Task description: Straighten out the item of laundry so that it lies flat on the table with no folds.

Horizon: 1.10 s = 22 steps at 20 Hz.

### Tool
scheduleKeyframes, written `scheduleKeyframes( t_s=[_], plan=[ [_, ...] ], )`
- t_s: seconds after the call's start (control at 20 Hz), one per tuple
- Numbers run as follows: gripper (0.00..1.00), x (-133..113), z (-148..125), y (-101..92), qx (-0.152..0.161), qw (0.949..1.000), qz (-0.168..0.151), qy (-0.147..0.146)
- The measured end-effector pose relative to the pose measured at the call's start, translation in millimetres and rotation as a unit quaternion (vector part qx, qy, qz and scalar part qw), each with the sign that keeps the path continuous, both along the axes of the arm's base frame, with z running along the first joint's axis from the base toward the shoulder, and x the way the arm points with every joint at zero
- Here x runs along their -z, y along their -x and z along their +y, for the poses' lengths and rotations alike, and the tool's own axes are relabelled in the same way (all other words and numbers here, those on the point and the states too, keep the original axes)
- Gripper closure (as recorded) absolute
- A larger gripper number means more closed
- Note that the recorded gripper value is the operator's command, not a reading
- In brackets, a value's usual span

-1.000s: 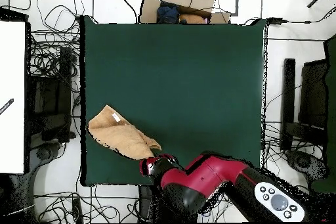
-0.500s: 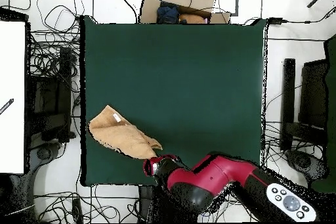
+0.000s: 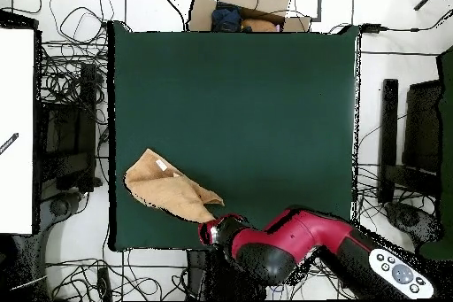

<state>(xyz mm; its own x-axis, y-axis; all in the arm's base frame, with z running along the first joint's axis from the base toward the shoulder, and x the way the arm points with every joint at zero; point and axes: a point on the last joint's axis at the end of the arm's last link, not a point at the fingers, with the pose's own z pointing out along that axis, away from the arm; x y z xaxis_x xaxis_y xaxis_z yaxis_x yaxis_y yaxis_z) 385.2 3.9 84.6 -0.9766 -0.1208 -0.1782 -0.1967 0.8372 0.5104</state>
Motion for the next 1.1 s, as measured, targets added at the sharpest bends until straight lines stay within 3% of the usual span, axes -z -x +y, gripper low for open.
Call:
scheduleKeyframes(
  t_s=[0.25,0.55,1.1],
  plan=[
    [1.00,3,6,0.1,-0.052,0.9986,0.000,-0.010],
    [1.00,7,9,-11.2,-0.080,0.9967,0.002,-0.017],
    [1.00,12,24,-43.5,-0.093,0.9953,0.027,-0.006]
  ],
)
